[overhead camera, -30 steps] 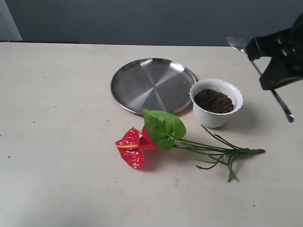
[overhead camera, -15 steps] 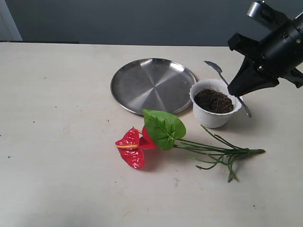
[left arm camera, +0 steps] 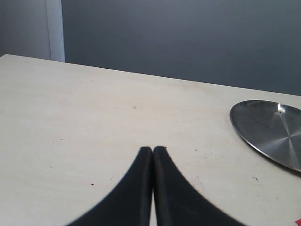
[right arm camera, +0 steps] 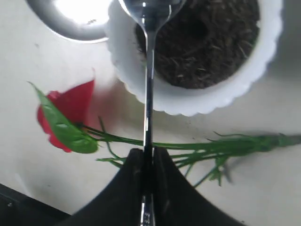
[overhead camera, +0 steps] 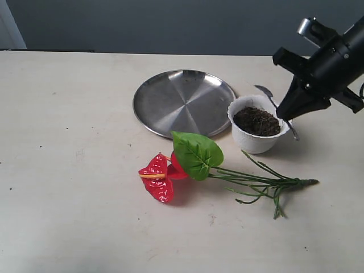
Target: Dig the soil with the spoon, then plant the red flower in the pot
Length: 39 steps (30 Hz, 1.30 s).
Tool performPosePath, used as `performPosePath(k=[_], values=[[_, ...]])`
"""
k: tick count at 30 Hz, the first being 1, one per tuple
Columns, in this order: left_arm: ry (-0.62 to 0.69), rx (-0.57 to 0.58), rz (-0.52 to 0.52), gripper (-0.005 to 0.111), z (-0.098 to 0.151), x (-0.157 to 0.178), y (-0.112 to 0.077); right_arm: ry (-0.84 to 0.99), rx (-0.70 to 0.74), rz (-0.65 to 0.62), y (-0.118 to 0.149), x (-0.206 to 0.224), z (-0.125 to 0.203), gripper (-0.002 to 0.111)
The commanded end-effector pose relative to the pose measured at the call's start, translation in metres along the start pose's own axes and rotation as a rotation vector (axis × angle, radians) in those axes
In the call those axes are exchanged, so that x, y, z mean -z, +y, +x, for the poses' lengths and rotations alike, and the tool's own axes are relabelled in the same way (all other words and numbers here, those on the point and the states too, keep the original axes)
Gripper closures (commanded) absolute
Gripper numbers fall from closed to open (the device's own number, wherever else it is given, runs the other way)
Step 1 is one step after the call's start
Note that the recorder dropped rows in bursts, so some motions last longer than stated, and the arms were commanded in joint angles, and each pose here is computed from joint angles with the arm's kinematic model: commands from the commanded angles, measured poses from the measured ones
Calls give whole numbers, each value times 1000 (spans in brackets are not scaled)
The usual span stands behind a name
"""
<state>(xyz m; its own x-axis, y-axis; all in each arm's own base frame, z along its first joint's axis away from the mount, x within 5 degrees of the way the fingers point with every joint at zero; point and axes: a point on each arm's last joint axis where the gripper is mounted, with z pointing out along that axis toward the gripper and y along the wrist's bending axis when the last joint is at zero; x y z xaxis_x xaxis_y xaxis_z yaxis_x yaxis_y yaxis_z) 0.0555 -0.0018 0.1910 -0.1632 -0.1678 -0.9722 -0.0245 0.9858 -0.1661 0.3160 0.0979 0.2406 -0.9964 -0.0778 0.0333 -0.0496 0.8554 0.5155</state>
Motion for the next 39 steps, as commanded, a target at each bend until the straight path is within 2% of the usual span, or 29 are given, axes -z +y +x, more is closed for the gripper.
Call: performPosePath(k=[1,8,14,17,20,27,32,35,39], values=[[-16,-2,6,106,-1,0,0,34,6,84,-13,-4,11,109],[-16,-2,6,106,-1,0,0,17,100,133,3,5,29,109],[-16,-2,6,106,-1,0,0,74,127,113,16,-14,30,109],[-16,-2,6,106,-1,0,0,54,128,29,28,-10,33,109],[-16,-2,6,106,-1,0,0,-7,196,-57,43,7,42,109],[-16,-2,6,106,-1,0,0,-196,305,-111,70,63,83,109],[-16,-2,6,106,-1,0,0,-321,356,-238,89,90,112,109],[-16,-2,6,106,-1,0,0,-362,347,-336,96,93,116,109],[-16,-2,6,106,-1,0,0,-422,308,-375,97,92,109,109]])
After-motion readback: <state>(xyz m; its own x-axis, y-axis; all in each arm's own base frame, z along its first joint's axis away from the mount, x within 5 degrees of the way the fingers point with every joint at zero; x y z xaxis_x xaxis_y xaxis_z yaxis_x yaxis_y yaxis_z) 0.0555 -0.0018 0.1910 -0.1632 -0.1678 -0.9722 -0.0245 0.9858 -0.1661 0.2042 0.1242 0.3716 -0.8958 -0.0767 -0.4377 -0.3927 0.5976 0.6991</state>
